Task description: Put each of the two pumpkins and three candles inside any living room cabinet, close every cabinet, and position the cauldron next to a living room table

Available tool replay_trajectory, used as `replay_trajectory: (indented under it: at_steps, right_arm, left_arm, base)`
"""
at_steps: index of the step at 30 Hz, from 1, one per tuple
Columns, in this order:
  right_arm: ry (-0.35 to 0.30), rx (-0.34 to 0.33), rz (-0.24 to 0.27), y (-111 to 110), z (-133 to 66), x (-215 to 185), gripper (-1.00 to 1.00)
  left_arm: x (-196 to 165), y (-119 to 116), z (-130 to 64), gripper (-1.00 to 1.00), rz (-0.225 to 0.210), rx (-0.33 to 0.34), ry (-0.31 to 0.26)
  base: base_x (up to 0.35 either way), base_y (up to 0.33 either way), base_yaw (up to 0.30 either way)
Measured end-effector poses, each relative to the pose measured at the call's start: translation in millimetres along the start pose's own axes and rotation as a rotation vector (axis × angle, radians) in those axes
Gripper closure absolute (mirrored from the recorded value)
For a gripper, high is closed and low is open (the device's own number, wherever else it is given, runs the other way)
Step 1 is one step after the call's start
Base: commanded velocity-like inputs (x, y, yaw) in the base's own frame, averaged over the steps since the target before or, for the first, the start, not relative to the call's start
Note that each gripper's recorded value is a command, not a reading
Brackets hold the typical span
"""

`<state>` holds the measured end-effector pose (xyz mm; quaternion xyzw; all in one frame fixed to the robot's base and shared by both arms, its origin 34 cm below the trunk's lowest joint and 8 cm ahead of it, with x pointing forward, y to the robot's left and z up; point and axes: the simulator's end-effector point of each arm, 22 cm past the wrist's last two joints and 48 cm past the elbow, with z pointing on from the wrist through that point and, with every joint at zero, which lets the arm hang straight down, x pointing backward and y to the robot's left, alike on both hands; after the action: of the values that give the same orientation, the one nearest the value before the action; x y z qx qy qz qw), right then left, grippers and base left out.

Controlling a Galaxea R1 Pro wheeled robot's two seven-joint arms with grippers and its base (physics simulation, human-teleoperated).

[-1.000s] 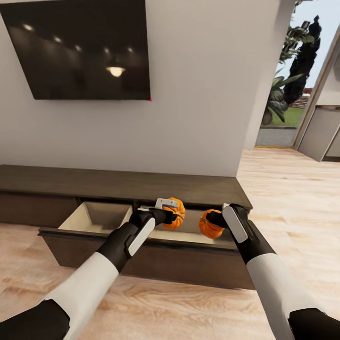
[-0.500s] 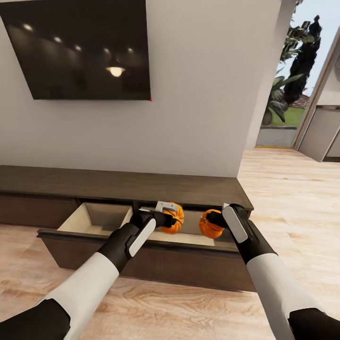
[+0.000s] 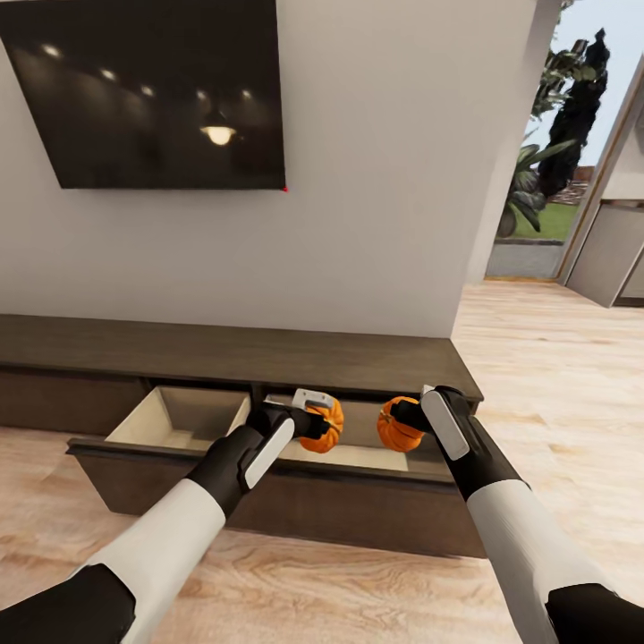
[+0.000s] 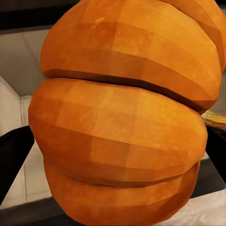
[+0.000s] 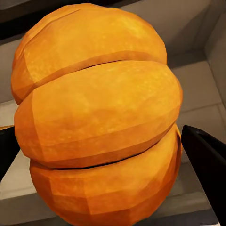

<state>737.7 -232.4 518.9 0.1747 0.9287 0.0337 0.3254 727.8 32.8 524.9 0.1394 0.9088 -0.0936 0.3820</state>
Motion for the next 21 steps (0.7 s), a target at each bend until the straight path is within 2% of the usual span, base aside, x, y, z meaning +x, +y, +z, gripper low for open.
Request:
replay_trajectory:
  at_steps: [7,21]
  right_arm:
    - [0.013,0.007,-0.002,-2,2.9,5,1.00]
    - [0.051,0.026,-0.003,-9,11.8,19,1.00]
  left_arm:
    - [2,0,0.8,1.00,-0.001,-0.001,0.004]
    - [-1,-2,0.1,1.00,-0.001,0.003,-0.006]
  base:
    - [0.093,0.001,0.000]
    - [0.007,0.000,0.000]
